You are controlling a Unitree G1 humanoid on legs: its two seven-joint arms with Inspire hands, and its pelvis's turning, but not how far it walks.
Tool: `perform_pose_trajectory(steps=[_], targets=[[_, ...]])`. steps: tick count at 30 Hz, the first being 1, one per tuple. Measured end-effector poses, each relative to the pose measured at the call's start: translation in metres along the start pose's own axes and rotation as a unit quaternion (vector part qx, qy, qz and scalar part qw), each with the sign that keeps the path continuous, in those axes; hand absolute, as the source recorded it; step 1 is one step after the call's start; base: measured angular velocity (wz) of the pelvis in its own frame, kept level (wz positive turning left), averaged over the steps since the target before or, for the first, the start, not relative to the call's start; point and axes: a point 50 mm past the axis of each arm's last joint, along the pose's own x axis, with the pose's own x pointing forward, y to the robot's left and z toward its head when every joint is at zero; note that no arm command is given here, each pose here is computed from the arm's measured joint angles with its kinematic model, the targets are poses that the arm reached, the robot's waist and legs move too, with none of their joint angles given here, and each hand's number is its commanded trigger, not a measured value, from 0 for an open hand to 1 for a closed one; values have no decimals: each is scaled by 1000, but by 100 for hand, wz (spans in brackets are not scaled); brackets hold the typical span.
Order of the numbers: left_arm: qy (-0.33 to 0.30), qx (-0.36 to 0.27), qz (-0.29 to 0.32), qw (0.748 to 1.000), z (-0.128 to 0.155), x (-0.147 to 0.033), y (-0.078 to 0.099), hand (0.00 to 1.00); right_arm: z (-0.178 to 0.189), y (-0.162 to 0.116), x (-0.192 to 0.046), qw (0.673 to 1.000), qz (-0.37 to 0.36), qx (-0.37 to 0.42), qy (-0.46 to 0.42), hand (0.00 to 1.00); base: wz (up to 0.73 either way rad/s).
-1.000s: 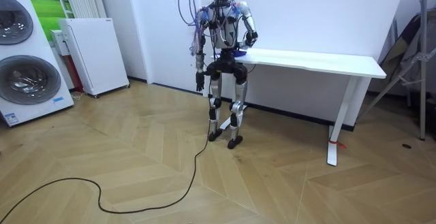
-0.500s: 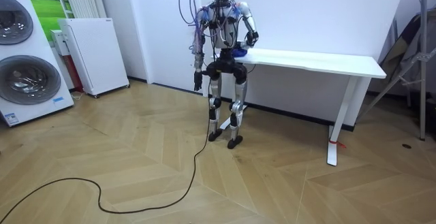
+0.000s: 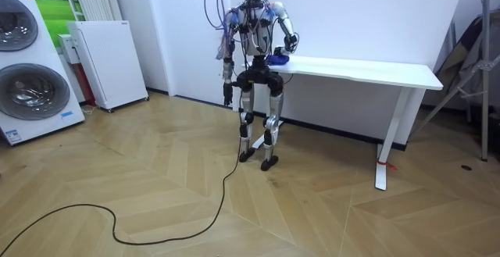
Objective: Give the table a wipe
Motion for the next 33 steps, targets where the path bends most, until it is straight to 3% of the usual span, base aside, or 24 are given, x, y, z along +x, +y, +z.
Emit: perform_pose_trajectory(steps=[9,15,18,20,25,33], targets=[[24,-3,-15,1000,-7,-1,-22,0,-4,2,29,997,4,56,61,100,0],[36,-25,-12,999,-23,-6,-21,0,-42,-3,29,983,-16,104,149,100,21],[53,-48,-1,997,-38,-9,-13,0,-77,-7,14,965,-49,125,226,100,27],[77,-64,19,995,-56,-13,-1,0,-107,-7,-10,941,-78,143,297,100,20],[89,-98,59,990,-67,-17,16,0,-154,-13,-64,889,-136,136,416,100,8],[77,-114,69,988,-64,-17,23,0,-176,-8,-115,825,-177,138,519,100,-1]])
